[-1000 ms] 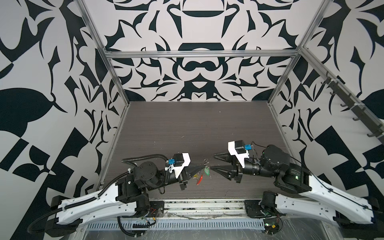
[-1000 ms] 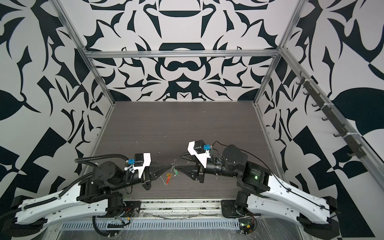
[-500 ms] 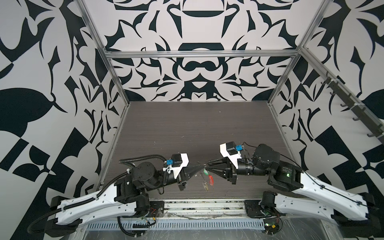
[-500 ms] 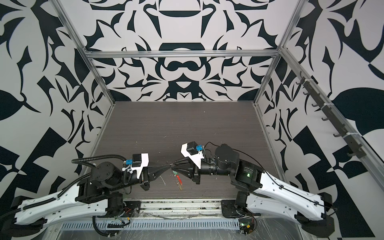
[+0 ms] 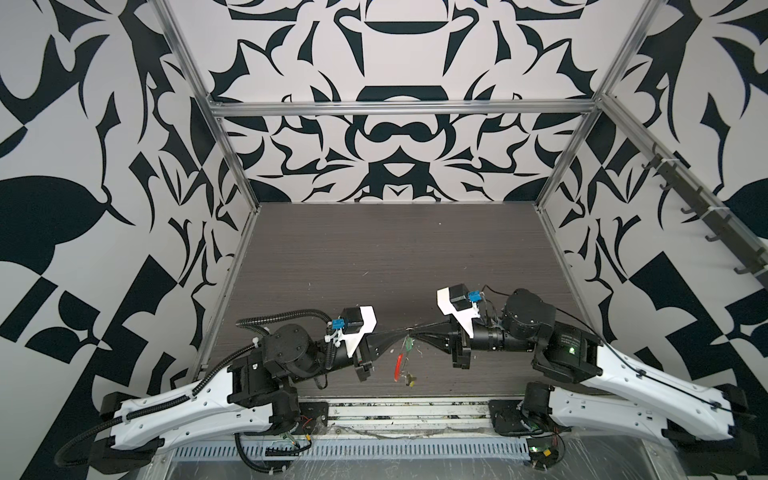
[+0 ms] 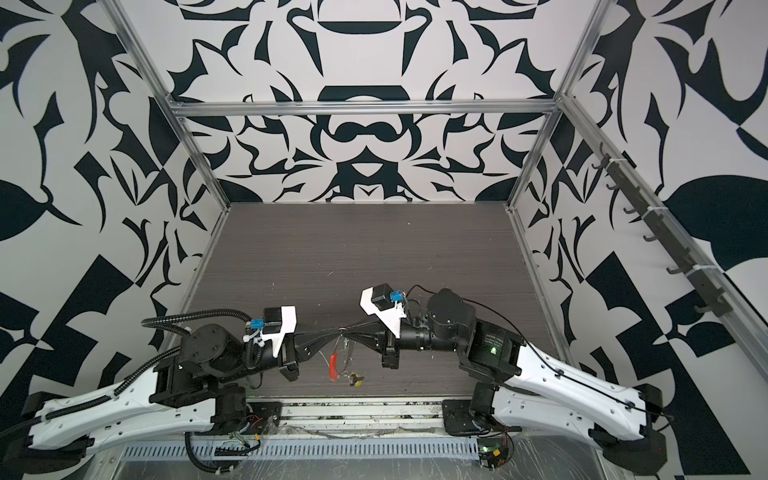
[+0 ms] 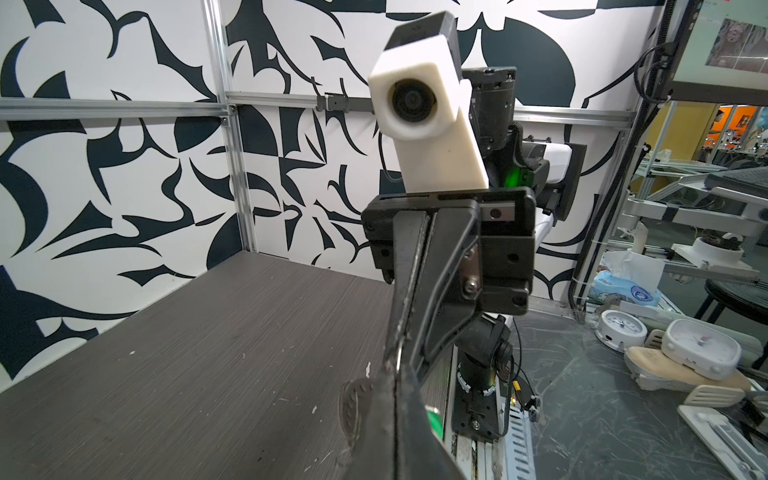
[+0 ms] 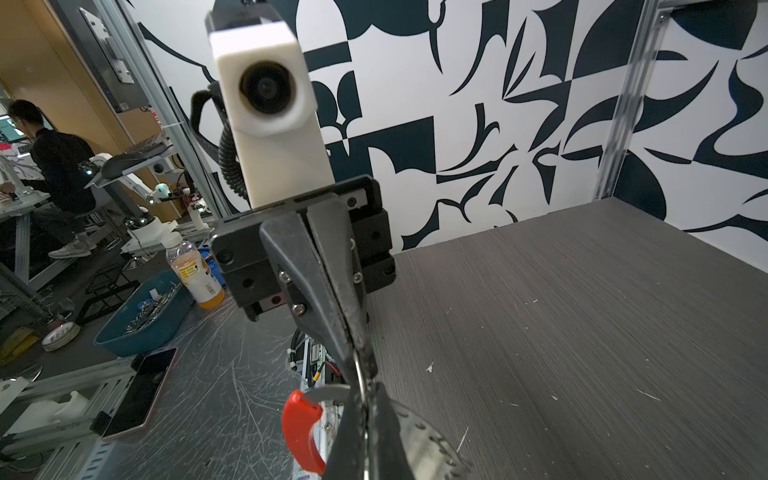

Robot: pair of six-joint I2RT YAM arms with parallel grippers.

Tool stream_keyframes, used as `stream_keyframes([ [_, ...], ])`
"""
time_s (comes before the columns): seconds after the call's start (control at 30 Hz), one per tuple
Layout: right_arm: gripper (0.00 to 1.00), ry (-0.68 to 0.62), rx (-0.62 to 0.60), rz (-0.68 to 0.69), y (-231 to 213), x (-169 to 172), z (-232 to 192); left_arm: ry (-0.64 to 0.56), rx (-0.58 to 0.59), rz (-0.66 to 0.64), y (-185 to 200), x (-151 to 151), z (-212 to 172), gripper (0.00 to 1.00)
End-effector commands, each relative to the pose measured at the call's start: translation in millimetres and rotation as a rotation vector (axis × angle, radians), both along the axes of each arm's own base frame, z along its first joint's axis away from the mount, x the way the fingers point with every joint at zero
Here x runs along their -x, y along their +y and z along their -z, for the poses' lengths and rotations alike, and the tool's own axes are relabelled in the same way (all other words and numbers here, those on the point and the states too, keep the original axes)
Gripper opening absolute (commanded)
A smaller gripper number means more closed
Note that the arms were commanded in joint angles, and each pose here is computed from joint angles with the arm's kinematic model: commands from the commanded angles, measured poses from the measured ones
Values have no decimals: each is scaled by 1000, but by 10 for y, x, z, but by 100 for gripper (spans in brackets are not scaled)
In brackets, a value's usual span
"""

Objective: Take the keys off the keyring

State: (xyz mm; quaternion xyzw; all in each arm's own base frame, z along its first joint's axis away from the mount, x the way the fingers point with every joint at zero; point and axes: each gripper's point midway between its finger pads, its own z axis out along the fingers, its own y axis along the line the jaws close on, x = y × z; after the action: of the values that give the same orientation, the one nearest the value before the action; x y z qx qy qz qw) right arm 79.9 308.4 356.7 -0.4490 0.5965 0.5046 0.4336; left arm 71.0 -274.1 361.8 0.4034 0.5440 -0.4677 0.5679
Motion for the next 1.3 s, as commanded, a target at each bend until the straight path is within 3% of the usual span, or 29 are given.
stream_keyframes([
  [0.0, 0, -6, 31, 36, -81, -25, -90, -3, 19, -60, 93, -82, -122, 17],
  [0.07, 0, 1, 98, 49, -116, -47, -29, 12, -7, -91, 140, -125, -86, 31],
  [0.2, 0, 12, 232, 50, -156, -59, 70, 38, -87, -108, 169, -147, 3, 42],
  [0.37, 0, 19, 330, 27, -133, -63, 116, 84, -236, -18, 1, -31, 183, 44],
  [0.6, 0, 28, 412, -5, -88, -59, 145, 117, -317, 32, -81, 35, 283, 44],
  [1.17, 0, 39, 426, -21, -4, -87, 106, 124, -355, 50, -195, 32, 351, 0],
  [1.27, 0, 38, 404, -14, 20, -101, 89, 117, -335, 39, -214, 6, 331, 0],
])
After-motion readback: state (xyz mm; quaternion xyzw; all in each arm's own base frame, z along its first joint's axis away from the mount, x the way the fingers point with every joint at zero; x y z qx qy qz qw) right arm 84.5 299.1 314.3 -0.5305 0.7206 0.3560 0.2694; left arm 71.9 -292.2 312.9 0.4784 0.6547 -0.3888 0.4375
